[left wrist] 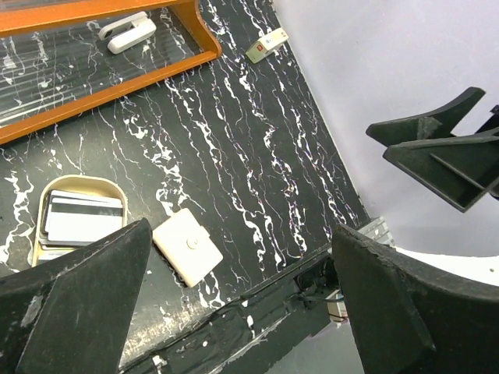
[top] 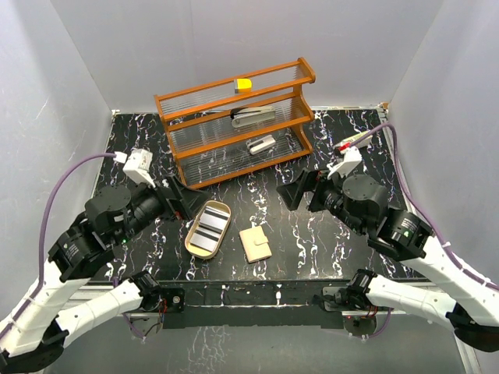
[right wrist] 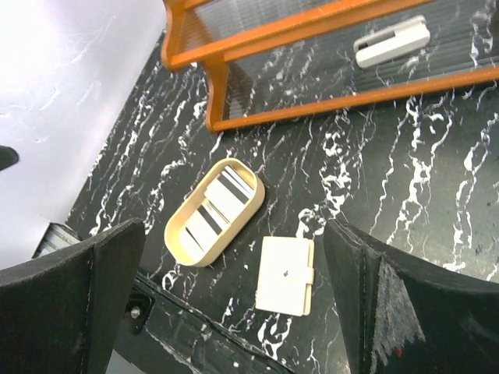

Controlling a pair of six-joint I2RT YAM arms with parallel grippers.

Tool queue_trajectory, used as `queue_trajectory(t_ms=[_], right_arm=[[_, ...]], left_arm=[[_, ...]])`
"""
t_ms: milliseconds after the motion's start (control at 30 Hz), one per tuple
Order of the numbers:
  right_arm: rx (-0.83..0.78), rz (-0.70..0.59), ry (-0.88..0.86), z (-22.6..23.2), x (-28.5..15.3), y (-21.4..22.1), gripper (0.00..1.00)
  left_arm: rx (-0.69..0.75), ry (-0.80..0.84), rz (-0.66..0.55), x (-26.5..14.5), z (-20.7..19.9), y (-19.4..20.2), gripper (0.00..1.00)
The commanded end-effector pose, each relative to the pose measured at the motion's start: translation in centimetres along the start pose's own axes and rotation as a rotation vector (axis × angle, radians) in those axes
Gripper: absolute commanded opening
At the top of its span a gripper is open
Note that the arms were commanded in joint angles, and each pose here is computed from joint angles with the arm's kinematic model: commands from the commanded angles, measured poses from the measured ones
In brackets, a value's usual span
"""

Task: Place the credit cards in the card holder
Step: Reset both arms

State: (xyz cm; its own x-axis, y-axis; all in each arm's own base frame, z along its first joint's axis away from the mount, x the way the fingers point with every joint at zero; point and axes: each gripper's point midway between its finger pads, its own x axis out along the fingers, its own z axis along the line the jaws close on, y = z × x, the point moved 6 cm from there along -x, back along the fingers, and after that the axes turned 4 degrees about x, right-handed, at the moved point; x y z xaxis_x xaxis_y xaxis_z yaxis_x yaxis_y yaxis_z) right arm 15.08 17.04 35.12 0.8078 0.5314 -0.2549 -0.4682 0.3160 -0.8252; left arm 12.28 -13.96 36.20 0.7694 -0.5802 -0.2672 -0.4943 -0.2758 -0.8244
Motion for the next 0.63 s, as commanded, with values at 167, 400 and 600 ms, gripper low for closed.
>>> queue_trajectory(t_ms=[167, 400, 600], right_arm=[[0.106, -0.011, 0.041, -1.7, 1.4, 2.9, 0.98], [0.110, -0.024, 0.044, -1.2, 1.4, 2.1, 0.98], [0.110, -0.012, 0.038, -1.1, 1.7, 2.4, 0.98]], left_arm=[[0.016, -0.098, 0.077, 0.8, 3.1, 4.0, 0.99], [-0.021, -0.081, 0.058, 1.2, 3.3, 4.7, 0.99], [0.004, -0.103, 0.063, 1.7, 3.3, 4.5, 0.99]])
